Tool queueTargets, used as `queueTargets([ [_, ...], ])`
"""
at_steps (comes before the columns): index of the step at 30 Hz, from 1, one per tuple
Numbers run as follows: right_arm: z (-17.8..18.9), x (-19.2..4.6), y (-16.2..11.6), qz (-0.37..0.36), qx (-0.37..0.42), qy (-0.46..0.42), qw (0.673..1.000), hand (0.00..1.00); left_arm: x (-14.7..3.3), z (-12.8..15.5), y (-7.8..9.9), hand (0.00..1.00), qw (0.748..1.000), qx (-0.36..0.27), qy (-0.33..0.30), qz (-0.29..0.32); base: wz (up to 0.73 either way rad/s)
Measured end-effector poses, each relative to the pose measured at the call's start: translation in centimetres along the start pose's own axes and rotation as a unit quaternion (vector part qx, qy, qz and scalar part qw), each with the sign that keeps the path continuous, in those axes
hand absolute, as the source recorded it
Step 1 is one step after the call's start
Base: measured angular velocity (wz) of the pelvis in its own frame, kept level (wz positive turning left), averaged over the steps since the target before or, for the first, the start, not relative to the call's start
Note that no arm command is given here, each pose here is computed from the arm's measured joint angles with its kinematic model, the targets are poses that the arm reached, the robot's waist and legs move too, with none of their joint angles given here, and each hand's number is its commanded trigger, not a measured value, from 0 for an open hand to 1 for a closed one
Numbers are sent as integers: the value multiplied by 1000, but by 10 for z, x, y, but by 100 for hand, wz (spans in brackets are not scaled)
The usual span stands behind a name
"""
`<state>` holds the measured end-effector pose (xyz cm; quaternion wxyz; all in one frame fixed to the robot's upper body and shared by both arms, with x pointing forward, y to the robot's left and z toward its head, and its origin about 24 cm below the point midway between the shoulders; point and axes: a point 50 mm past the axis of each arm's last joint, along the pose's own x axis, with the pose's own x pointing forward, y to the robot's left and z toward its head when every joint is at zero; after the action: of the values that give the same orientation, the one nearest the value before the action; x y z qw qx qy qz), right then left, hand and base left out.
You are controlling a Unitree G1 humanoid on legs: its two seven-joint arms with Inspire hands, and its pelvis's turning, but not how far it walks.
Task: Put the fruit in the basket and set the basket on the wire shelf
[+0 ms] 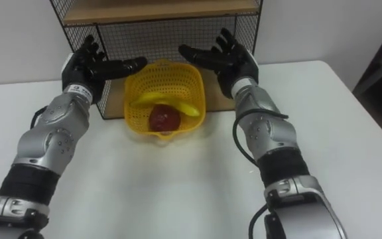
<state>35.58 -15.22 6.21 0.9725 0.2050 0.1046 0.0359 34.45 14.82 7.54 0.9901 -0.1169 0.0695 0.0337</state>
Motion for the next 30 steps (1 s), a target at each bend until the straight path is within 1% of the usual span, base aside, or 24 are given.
queueTargets([
  [2,1,-3,0,3,-16,-9,1000,0,-1,2,0,0,1000,1,-6,-3,2],
  [5,3,-11,2,16,-19,-26,999,0,-6,1,4,0,1000,9,-14,-5,0],
  [12,1,-35,-3,22,-47,-64,997,0,-31,1,14,0,998,9,-54,-1,0],
  [16,-8,-55,-9,23,-91,-73,993,0,-47,2,17,0,996,8,-84,-18,0],
  [17,-8,-58,-9,24,-91,-77,993,0,-49,2,17,0,996,8,-88,-21,0],
  [19,-11,-65,-11,30,-99,-88,991,0,-61,1,18,0,994,3,-104,-34,-2],
  [22,-13,-72,-12,31,-126,-92,987,0,-71,-5,20,0,993,-7,-106,-46,0],
  [25,-11,-84,-7,40,-153,-110,981,0,-79,-16,19,0,993,-3,-92,-71,1],
  [26,-12,-86,-6,44,-156,-113,980,0,-82,-18,19,0,993,-3,-91,-74,0],
  [28,-19,-96,-8,47,-156,-116,980,0,-95,-29,19,0,993,-6,-82,-83,0],
  [30,-25,-102,-13,40,-154,-110,981,0,-100,-37,16,0,993,-7,-71,-95,3],
])
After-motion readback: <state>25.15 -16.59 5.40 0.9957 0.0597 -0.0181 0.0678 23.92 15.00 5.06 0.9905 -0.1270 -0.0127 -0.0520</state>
